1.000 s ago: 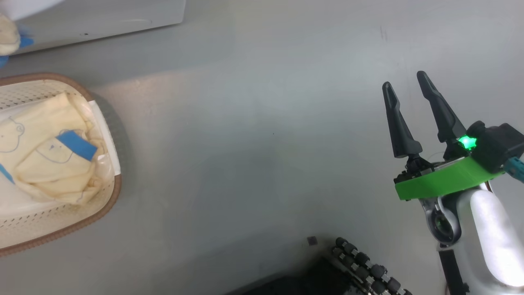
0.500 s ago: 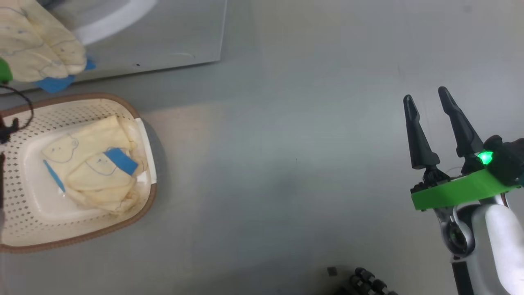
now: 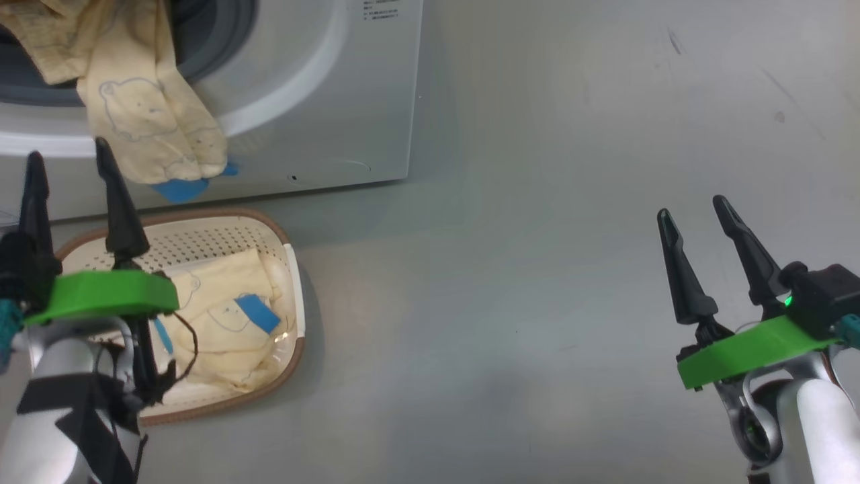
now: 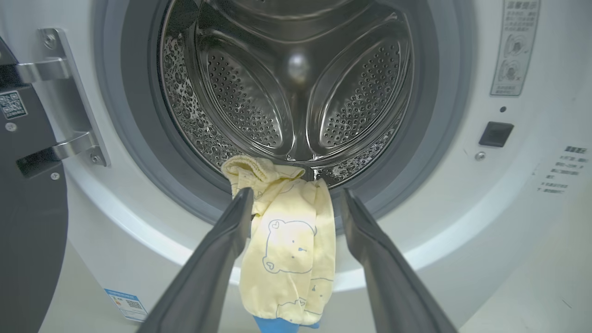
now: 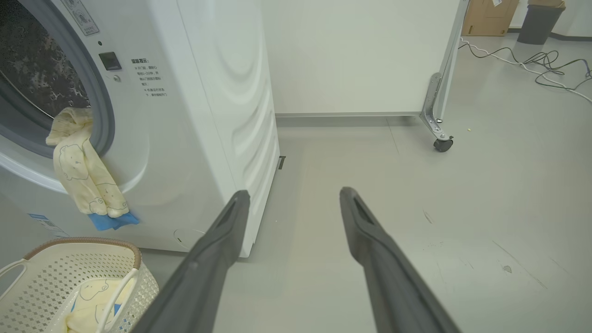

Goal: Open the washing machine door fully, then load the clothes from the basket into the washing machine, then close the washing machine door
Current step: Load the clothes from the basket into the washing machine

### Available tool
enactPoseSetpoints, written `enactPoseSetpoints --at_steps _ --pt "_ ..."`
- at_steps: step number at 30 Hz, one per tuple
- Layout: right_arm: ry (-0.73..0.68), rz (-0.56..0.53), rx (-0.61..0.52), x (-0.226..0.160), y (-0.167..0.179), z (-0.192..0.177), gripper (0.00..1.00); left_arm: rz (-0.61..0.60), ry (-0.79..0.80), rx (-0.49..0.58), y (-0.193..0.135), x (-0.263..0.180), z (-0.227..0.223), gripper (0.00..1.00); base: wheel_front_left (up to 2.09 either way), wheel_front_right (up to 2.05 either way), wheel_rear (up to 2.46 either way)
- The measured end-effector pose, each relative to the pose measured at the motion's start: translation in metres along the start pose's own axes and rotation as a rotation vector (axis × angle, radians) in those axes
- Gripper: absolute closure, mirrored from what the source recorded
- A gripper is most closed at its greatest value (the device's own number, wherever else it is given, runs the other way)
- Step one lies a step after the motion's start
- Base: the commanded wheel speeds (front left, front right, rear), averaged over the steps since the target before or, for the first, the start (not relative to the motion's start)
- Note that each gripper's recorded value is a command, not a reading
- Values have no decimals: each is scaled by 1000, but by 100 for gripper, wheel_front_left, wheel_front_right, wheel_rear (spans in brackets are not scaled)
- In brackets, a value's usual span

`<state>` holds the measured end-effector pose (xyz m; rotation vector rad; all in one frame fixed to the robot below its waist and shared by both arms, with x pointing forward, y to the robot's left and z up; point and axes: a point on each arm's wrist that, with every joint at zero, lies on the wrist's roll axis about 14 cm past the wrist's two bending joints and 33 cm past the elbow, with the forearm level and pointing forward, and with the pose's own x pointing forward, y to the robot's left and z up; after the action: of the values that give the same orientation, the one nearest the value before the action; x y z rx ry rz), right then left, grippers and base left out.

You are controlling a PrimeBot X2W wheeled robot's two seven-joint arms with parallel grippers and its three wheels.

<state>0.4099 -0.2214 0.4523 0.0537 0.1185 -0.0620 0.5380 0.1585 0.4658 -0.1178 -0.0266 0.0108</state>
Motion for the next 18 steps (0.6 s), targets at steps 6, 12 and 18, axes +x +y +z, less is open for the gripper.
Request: enactPoseSetpoints --at_steps 6,12,18 --pt "-7 18 -14 -17 6 11 0 -1 -4 7 0 -50 14 0 0 0 0" --pt "-24 34 -22 -27 11 21 0 -9 30 10 0 -82 15 0 0 0 0" --pt "-38 51 -30 -36 17 30 0 -17 60 20 -1 -109 14 0 0 0 0"
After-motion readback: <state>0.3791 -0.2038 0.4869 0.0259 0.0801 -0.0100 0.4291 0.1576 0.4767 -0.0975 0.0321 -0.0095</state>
